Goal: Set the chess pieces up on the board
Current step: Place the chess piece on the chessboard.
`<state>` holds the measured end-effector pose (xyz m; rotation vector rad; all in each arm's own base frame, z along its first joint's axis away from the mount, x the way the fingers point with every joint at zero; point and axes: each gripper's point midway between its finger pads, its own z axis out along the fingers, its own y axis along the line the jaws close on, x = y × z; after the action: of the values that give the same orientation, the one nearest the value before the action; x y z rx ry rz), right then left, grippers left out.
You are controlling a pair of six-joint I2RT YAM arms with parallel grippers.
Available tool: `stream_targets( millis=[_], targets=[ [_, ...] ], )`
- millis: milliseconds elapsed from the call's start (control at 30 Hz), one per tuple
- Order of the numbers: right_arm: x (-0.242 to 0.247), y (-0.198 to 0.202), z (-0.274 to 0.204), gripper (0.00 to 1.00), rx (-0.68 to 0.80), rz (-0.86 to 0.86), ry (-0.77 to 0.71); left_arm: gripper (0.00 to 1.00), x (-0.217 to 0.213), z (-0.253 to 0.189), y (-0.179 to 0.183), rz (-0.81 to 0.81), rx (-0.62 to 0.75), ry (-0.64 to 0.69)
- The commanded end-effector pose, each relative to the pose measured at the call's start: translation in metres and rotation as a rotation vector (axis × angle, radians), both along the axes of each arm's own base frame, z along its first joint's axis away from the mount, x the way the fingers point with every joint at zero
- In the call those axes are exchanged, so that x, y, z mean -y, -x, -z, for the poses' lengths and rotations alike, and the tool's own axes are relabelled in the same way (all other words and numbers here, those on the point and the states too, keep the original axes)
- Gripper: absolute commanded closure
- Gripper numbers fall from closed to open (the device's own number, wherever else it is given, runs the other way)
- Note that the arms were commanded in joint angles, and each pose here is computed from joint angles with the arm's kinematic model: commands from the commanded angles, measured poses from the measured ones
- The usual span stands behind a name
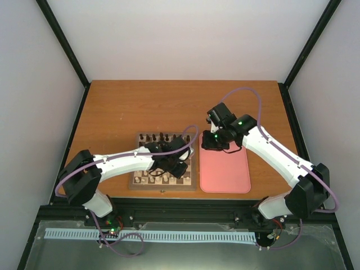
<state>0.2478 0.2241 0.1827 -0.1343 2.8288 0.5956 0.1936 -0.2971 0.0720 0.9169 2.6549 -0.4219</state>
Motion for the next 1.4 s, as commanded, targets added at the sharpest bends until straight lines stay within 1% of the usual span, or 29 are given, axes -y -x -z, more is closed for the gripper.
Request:
stream_targets(
  millis=[0,533,1033,1367],
  targets=[
    [0.003,-0.001,-0.005,0.82,0.025,0.002,-0.026,0.94,0.003,0.0,0.004,0.025,0.005,-0.002],
    [0.006,-0.003,-0.001,0.81,0.015,0.003,-0.039,0.94,-0.015,0.012,0.004,0.011,0.012,-0.091],
    [0.006,-0.002,0.002,0.81,0.005,0.006,-0.045,0.94,-0.012,0.017,0.005,0.027,-0.003,-0.098],
    [0.007,-0.002,0.005,0.81,0.002,0.007,-0.044,0.94,-0.005,0.014,-0.001,0.032,0.007,-0.092]
  ],
)
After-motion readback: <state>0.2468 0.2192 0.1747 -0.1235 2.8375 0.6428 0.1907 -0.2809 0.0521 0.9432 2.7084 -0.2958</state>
